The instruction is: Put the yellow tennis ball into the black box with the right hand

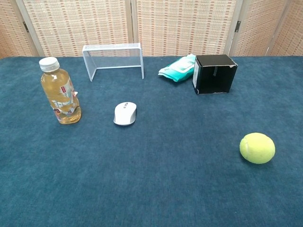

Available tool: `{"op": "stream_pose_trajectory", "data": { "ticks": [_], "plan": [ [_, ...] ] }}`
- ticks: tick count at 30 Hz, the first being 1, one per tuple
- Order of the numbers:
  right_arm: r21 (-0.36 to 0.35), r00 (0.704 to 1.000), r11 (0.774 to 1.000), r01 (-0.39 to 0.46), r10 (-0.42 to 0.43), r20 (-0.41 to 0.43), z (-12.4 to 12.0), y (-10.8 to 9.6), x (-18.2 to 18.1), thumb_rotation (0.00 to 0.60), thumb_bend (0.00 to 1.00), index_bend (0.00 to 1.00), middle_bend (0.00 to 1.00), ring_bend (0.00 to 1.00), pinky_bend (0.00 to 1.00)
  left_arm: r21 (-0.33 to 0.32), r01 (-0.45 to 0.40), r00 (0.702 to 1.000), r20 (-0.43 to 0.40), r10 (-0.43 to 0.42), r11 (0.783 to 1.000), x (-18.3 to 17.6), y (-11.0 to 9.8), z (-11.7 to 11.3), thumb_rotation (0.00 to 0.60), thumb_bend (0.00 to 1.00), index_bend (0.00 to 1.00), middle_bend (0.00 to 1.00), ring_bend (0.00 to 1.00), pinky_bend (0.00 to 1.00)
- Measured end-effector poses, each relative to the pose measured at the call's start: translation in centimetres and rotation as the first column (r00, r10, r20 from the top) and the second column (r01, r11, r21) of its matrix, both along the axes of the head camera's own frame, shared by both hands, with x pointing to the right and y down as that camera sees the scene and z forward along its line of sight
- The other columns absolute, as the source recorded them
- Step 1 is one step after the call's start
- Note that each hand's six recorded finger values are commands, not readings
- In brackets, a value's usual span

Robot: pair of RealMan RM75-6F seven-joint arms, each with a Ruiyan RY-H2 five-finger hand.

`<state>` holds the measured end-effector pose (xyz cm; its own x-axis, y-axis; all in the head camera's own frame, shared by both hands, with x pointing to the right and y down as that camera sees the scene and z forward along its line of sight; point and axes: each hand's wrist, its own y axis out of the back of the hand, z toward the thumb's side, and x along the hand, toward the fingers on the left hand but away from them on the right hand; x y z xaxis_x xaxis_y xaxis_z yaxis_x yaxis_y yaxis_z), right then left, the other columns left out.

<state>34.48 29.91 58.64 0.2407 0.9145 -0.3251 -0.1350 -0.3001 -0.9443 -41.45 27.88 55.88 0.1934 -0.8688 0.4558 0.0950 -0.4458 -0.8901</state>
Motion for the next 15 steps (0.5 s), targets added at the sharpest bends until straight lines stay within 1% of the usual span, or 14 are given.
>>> {"op": "stream_pose_trajectory", "data": {
  "ticks": [2, 4, 10, 15],
  "plan": [
    [-0.008, 1.000, 1.000, 0.007, -0.007, -0.008, 0.5, 0.4, -0.3, 0.600, 0.90, 0.73, 0.79, 0.53, 0.69, -0.001, -0.001, 1.000, -0.002, 0.001, 1.000, 0.0, 0.0, 0.0, 0.600, 0.36, 0.13, 0.11, 0.04, 0.27],
    [-0.018, 1.000, 1.000, 0.014, -0.014, -0.020, 1.0, 0.7, -0.5, 0.600, 0.90, 0.77, 0.84, 0.57, 0.72, 0.000, -0.002, 1.000, -0.004, 0.002, 1.000, 0.0, 0.0, 0.0, 0.600, 0.36, 0.13, 0.11, 0.04, 0.27],
    [-0.063, 0.998, 0.998, 0.027, -0.030, -0.053, 3.3, 1.3, -1.3, 0.600, 0.91, 0.79, 0.92, 0.65, 0.76, -0.002, -0.003, 1.000, -0.002, 0.003, 1.000, 0.1, 0.1, 0.0, 0.600, 0.36, 0.13, 0.11, 0.04, 0.27],
    [-0.090, 0.998, 0.995, 0.035, -0.039, -0.044, 4.8, 1.7, -2.1, 0.600, 0.91, 0.80, 0.96, 0.68, 0.76, -0.003, -0.008, 1.000, 0.000, 0.008, 1.000, 0.2, 0.1, 0.0, 0.600, 0.36, 0.13, 0.11, 0.04, 0.27]
  ]
}}
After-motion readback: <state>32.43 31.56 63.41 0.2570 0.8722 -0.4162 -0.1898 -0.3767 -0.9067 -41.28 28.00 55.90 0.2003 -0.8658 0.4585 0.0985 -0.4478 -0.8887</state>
